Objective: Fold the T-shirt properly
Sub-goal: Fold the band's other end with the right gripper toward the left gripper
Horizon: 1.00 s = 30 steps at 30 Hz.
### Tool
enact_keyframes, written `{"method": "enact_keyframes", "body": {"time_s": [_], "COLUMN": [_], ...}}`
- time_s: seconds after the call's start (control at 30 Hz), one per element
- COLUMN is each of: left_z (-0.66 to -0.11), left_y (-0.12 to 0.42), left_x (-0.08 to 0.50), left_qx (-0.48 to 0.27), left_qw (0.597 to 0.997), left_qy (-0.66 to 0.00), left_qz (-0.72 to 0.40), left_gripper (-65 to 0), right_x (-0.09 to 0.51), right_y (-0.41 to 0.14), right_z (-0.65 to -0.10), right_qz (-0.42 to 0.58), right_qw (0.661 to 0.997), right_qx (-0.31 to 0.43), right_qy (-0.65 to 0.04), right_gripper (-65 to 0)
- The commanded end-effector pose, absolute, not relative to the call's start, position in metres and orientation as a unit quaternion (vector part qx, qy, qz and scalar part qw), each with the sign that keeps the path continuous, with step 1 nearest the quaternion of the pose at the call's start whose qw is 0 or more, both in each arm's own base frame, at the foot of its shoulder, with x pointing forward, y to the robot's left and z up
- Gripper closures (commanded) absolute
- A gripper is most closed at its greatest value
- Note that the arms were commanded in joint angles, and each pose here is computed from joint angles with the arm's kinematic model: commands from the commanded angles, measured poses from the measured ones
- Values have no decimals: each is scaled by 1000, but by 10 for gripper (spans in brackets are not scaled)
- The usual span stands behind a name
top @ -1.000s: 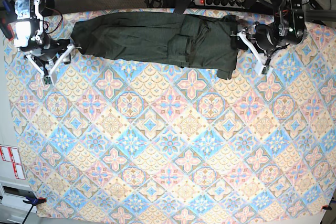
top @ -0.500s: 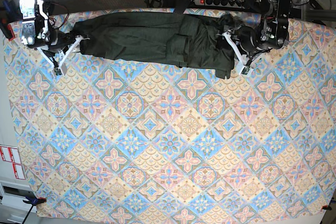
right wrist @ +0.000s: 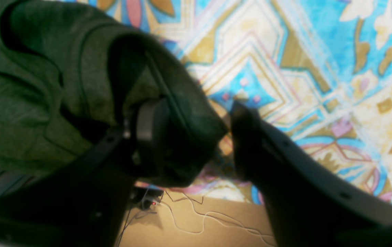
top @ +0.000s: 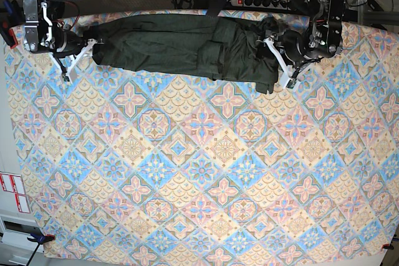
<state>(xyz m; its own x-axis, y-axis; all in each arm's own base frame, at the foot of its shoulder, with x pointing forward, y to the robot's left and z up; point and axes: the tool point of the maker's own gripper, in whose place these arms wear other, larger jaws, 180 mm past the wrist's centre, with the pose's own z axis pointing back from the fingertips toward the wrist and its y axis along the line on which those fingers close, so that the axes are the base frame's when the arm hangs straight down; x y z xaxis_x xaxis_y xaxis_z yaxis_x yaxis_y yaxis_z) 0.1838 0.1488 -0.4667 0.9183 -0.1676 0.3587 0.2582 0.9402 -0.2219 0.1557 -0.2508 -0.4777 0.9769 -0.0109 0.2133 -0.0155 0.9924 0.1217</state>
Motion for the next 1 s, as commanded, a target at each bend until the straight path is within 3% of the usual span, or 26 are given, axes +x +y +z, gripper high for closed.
{"method": "enact_keyframes", "body": {"time_s": [0.0, 0.27, 0.53, 0.77, 0.97], "left_z": [-465, -465, -464, -464, -464], "left_y": [152, 153, 154, 154, 153], "left_x": [184, 185, 185, 185, 186], "left_qx": [-128, -126, -126, -126, -127], "left_qw": [970, 971, 971, 970, 970], "left_qy": [-169, -170, -170, -171, -172], "left_qz": [-116, -116, -115, -115, -115], "left_gripper": [-369, -369, -369, -369, -369], "right_x": [157, 162, 167, 166, 142], "right_y": [-248, -193, -161, -157, -142], "right_z": [-476, -467, -452, -452, -467], "right_qz": [15, 75, 34, 27, 49], "right_qw": [992, 984, 970, 968, 971], "right_qx": [60, 107, 201, 213, 222], "right_qy": [-109, -124, -135, -132, -76], "right_gripper": [-296, -296, -296, -296, -293]}}
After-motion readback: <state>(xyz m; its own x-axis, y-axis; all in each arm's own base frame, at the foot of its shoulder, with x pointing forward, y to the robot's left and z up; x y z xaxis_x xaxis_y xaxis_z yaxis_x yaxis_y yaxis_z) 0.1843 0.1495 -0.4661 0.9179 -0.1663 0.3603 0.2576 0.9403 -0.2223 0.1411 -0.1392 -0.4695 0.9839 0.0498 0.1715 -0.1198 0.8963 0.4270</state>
